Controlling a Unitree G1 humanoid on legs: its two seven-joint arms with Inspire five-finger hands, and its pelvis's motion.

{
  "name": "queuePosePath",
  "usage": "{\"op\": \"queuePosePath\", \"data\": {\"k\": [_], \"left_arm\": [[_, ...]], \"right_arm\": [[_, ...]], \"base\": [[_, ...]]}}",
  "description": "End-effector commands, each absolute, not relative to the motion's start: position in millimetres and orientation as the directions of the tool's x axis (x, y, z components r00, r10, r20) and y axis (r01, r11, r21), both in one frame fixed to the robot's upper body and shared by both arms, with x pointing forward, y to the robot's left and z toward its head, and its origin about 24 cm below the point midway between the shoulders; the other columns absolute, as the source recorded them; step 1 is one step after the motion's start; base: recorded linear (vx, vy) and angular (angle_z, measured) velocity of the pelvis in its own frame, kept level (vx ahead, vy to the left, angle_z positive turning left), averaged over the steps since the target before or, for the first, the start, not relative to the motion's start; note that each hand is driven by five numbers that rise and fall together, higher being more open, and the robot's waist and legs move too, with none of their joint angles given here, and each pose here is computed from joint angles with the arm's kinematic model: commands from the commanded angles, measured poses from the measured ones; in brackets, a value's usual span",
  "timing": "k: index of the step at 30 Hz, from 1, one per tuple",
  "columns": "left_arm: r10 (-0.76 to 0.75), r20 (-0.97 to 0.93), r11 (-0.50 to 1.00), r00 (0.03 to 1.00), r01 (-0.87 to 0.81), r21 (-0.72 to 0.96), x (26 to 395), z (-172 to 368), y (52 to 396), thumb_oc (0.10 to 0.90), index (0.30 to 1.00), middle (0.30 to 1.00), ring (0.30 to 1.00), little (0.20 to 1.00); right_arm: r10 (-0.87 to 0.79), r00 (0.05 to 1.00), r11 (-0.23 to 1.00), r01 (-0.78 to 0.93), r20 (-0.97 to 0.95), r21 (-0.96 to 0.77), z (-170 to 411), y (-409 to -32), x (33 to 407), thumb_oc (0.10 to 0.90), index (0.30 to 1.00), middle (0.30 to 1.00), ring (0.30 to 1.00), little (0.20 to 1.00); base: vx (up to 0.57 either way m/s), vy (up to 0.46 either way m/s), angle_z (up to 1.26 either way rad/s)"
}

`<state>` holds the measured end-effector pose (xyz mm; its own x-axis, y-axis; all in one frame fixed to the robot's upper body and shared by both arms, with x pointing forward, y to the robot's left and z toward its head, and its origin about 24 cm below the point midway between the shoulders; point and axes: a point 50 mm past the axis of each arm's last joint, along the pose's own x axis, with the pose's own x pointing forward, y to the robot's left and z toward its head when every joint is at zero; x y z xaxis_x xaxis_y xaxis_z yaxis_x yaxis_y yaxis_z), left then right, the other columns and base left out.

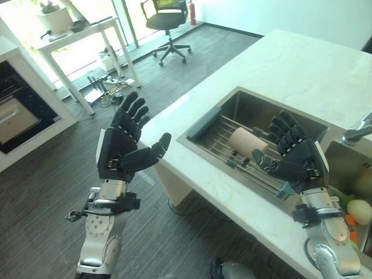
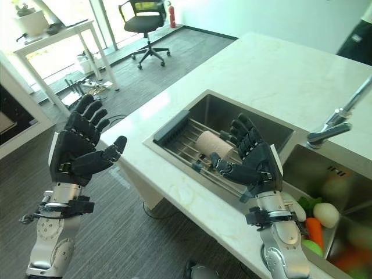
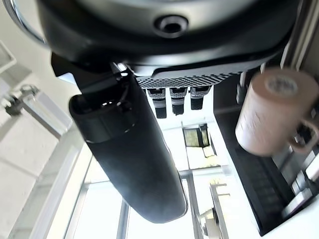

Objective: Place the dishes in the dishwasher.

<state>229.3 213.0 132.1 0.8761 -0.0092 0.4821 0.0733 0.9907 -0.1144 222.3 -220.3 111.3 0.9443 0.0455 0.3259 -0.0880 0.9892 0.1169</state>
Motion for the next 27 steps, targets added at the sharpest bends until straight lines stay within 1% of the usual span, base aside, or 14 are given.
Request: {"op": "queuePosePath", "data": {"k": [1, 4, 8, 9, 12, 14, 17, 18, 20, 23, 25, 26, 27], "left_arm": [[0.043, 0.736, 0.996, 0.675, 0.029, -0.084, 207.2, 179.1, 228.6, 0.8, 0.9, 0.9, 0.9, 0.9], [0.076, 0.743, 0.996, 0.665, -0.022, -0.082, 196.7, 180.2, 237.7, 0.8, 0.9, 0.9, 0.9, 0.9], [0.057, 0.74, 0.997, 0.67, 0.005, -0.081, 198.7, 179.6, 235.2, 0.8, 0.9, 0.9, 0.9, 0.9], [0.022, 0.742, 0.998, 0.67, 0.028, -0.055, 205.2, 182.4, 229.6, 0.8, 0.9, 0.9, 0.9, 0.9], [-0.027, 0.744, 0.998, 0.668, 0.06, -0.017, 208.6, 186.7, 225.1, 0.8, 0.9, 0.9, 0.9, 0.9], [-0.065, 0.719, 0.997, 0.692, 0.074, 0.019, 211.0, 187.4, 221.7, 0.8, 0.9, 0.9, 0.9, 0.9], [-0.157, 0.697, 0.988, 0.7, 0.099, 0.122, 212.5, 190.3, 212.1, 0.8, 0.9, 0.9, 0.9, 0.9], [-0.199, 0.685, 0.978, 0.701, 0.099, 0.182, 213.6, 192.5, 209.4, 0.8, 0.9, 0.9, 0.9, 0.9], [-0.248, 0.667, 0.964, 0.702, 0.111, 0.242, 214.2, 194.8, 206.8, 0.8, 0.9, 0.9, 0.9, 0.9], [-0.321, 0.658, 0.939, 0.681, 0.139, 0.314, 215.4, 198.1, 200.0, 0.8, 0.9, 0.9, 0.9, 0.9], [-0.444, 0.593, 0.875, 0.672, 0.182, 0.449, 220.8, 201.8, 190.6, 0.8, 0.9, 0.9, 0.9, 0.9], [-0.489, 0.561, 0.837, 0.668, 0.178, 0.518, 224.0, 205.4, 188.7, 0.8, 0.9, 0.9, 0.9, 0.9], [-0.501, 0.555, 0.827, 0.664, 0.179, 0.533, 224.9, 207.5, 188.5, 0.8, 0.9, 0.9, 0.9, 0.9]], "right_arm": [[0.081, 0.81, 0.99, -0.135, 0.581, 0.05, 165.0, -225.0, 216.8, 0.8, 0.9, 0.9, 0.9, 0.9], [0.125, 0.824, 0.984, -0.174, 0.552, 0.037, 162.7, -222.8, 216.3, 0.8, 0.9, 0.9, 0.9, 0.9], [0.115, 0.825, 0.987, -0.157, 0.553, 0.029, 166.2, -221.5, 213.2, 0.8, 0.9, 0.9, 0.9, 0.9], [0.076, 0.835, 0.991, -0.124, 0.545, 0.053, 164.7, -226.5, 210.2, 0.8, 0.9, 0.9, 0.9, 0.9], [0.046, 0.848, 0.994, -0.092, 0.528, 0.061, 161.0, -228.6, 207.1, 0.8, 0.9, 0.9, 0.9, 0.9], [0.024, 0.855, 0.994, -0.076, 0.518, 0.079, 160.1, -228.7, 204.4, 0.8, 0.9, 0.9, 0.9, 0.9], [0.025, 0.852, 0.993, -0.08, 0.523, 0.083, 160.6, -225.9, 203.3, 0.8, 0.9, 0.9, 0.9, 0.9], [0.046, 0.85, 0.992, -0.102, 0.525, 0.079, 160.9, -223.7, 205.8, 0.8, 0.9, 0.9, 0.9, 0.9], [0.083, 0.844, 0.989, -0.136, 0.529, 0.062, 162.6, -220.6, 210.9, 0.8, 0.9, 0.9, 0.9, 0.9], [0.095, 0.842, 0.989, -0.139, 0.531, 0.044, 165.4, -221.9, 213.8, 0.8, 0.9, 0.9, 0.9, 0.9], [0.095, 0.843, 0.99, -0.137, 0.529, 0.042, 168.0, -224.3, 217.3, 0.8, 0.9, 0.9, 0.9, 0.9], [0.104, 0.844, 0.989, -0.142, 0.527, 0.033, 168.7, -224.4, 219.2, 0.8, 0.9, 0.9, 0.9, 0.9], [0.108, 0.845, 0.989, -0.144, 0.525, 0.028, 168.8, -224.6, 219.9, 0.8, 0.9, 0.9, 0.9, 0.9]], "base": [[0.19, 0.148, -1.29], [0.28, 0.308, -1.43], [0.21, 0.264, -1.42], [0.19, 0.342, -0.54], [0.18, 0.297, -0.21], [0.18, 0.379, -0.21], [0.01, 0.232, -0.48], [-0.08, 0.089, -0.37], [-0.11, 0.023, -0.79], [-0.07, -0.04, -0.53], [-0.08, -0.111, 0.03], [-0.06, -0.111, 0.0], [-0.03, -0.081, -0.04]]}}
